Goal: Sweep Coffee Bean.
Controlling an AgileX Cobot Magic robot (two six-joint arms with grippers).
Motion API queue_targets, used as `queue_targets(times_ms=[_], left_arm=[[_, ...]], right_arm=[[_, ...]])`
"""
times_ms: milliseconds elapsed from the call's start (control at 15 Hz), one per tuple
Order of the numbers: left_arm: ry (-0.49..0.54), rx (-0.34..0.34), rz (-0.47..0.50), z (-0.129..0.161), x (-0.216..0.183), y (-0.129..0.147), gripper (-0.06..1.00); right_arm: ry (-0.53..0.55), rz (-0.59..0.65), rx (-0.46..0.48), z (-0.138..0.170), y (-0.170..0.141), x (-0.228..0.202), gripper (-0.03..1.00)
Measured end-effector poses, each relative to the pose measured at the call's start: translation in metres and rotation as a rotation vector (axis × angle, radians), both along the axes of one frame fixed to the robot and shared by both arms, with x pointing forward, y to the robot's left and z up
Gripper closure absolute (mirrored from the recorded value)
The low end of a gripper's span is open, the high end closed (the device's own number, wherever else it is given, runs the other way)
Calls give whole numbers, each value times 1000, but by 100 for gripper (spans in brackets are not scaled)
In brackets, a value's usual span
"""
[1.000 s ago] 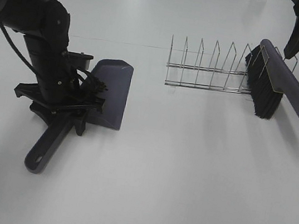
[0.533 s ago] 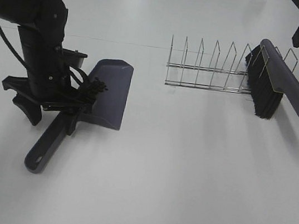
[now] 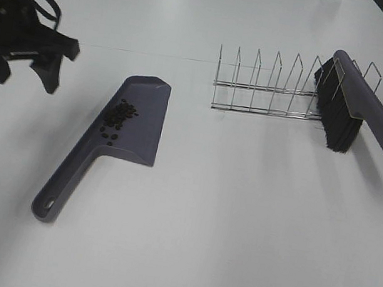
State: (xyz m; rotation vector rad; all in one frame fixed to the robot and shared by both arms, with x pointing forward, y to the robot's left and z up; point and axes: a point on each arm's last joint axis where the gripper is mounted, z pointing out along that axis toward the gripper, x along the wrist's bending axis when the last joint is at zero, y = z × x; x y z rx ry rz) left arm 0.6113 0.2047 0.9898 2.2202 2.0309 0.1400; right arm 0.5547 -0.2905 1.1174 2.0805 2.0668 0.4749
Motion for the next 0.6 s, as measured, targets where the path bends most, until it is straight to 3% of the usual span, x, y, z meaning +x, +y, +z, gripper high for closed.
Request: queue_targets(times_ms=[267,333,533,600], left_arm=[[-91,13,77,52,-6,74,29],[-111,15,97,75,-28,90,29],[-131,16,130,92,-74,103,29],[-161,15,141,100,-112,106,29]], right_arm=[[-31,0,-4,10,0,-56,19],[-81,0,-4,20,0,-87,19],[-128,0,-5,21,0,-128,19],[-173,0,-5,22,0,-155,19]])
